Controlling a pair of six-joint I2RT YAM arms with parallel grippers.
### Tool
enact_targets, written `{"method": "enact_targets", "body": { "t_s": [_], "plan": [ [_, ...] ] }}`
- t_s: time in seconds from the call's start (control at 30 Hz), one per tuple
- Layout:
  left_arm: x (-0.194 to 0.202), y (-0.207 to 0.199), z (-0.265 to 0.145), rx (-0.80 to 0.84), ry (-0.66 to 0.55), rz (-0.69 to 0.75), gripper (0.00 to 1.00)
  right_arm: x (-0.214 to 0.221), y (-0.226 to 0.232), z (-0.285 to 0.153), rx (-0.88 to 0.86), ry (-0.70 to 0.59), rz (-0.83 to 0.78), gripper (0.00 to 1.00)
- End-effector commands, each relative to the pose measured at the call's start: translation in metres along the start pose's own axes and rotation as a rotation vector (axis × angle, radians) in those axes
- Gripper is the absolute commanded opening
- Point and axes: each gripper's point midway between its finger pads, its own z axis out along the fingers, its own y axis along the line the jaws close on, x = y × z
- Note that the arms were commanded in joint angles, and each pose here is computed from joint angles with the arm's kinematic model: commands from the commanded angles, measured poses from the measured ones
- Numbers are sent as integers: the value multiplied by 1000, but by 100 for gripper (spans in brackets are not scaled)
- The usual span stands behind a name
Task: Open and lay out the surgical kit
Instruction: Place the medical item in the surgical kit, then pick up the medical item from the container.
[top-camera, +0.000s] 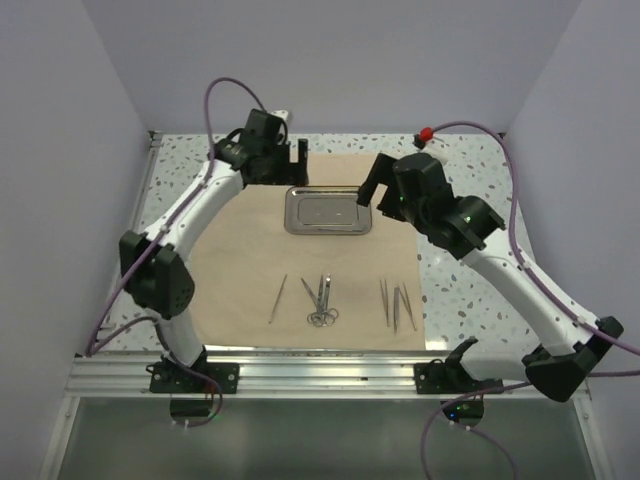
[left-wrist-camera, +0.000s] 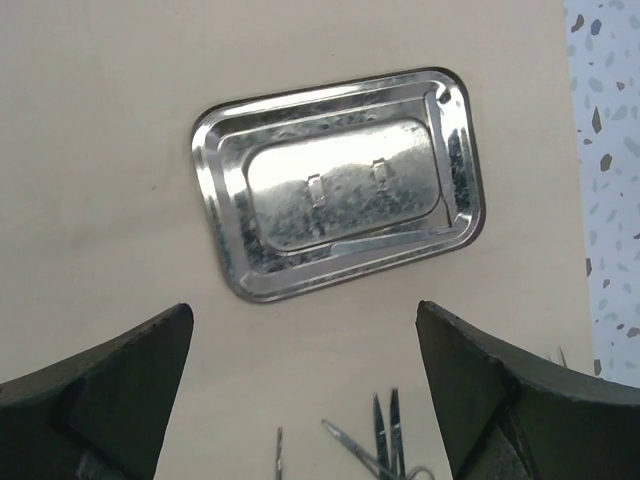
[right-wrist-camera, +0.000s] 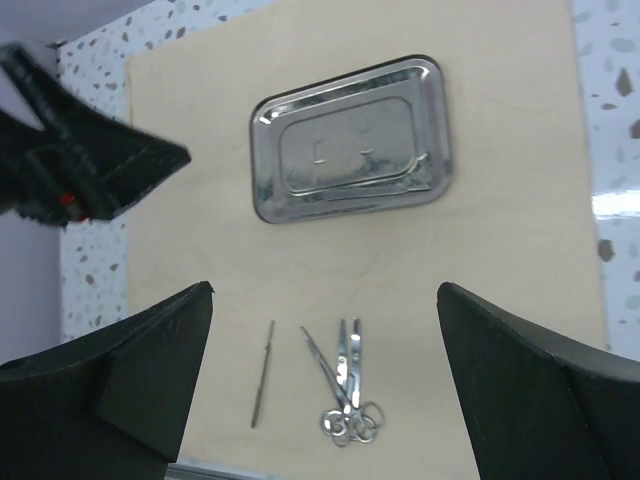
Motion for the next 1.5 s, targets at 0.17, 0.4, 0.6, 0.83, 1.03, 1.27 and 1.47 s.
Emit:
{"method": "enact_targets", "body": {
  "t_s": [0.17, 0.4, 0.6, 0.83, 1.03, 1.27, 1.47],
  "plan": [
    [-22, -104, 122, 186, -7, 82, 95, 2, -75, -39, 246, -6, -144, 98],
    [9, -145, 177, 243, 31, 79, 93, 0, -109, -77, 321, -17, -138, 98],
    [44, -147, 199, 172, 76, 139, 93, -1, -137, -102, 388, -40, -152, 98],
    [65, -137, 212, 24, 83, 232, 92, -5, -145, -114, 395, -54, -173, 98],
    [75, -111, 224, -108, 95, 247, 89, -12, -149, -126, 389, -75, -189, 98],
    [98, -95, 234, -177, 145, 265, 87, -16, -157, -139, 388, -92, -211, 98],
    [119, -79, 236, -251, 197, 309, 83, -21, -160, -146, 389, -104, -231, 98]
  ]
}}
